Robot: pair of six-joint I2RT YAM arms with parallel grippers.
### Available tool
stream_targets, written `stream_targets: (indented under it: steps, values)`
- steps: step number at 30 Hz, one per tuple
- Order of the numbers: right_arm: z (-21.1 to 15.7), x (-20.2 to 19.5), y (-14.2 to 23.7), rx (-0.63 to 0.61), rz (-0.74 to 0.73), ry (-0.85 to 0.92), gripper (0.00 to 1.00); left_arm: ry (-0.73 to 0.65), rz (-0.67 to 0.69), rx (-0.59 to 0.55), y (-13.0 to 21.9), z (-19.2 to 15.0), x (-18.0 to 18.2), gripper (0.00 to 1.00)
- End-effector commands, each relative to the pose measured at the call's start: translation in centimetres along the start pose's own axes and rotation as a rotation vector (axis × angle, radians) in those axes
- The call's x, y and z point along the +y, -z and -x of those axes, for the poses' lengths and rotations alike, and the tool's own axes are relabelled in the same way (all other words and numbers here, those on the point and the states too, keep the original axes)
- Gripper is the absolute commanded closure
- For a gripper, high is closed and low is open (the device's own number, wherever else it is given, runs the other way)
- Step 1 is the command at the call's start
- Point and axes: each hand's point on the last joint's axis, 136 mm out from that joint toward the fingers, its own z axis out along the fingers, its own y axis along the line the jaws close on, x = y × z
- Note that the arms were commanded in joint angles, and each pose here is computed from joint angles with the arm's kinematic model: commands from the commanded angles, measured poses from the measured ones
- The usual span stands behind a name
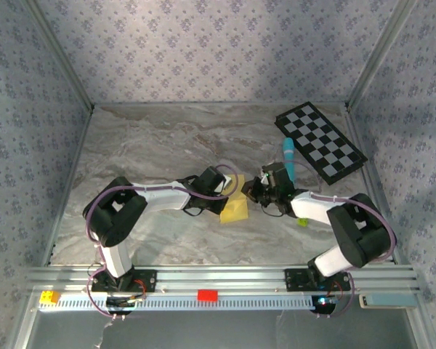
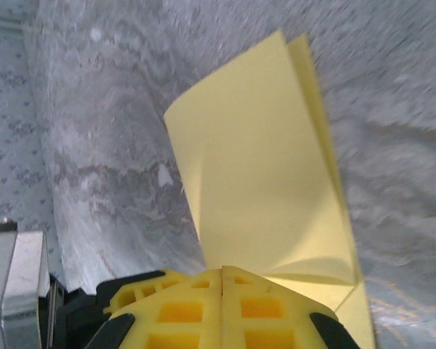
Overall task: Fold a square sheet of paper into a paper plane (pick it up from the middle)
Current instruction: Fold the triangle a second time at the center of the table.
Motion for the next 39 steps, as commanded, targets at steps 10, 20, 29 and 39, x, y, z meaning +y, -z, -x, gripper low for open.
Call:
stream_targets:
  steps: [10, 20, 29, 39]
  values:
    - [-3.7, -3.1, -2.9, 0.135, -0.089, -0.036, 1.00, -0.003, 0.031, 0.102, -0.8, -2.4, 1.0, 1.00]
    - [-5.3, -8.0, -2.3, 0.134, -0.222, -0.091, 1.00, 0.014, 0.021, 0.041, 1.1, -0.9, 0.5, 0.97]
    - [-5.1, -7.5, -2.5, 0.135, -0.211, -0.086, 1.00, 0.108, 0.034, -0.077, 6.4, 2.8, -0.4, 0.70]
    - [-4.9, -7.4, -2.4, 0.126, -0.214, -0.089, 1.00, 0.231, -0.358, 0.041, 6.8, 2.6, -7.4, 0.89]
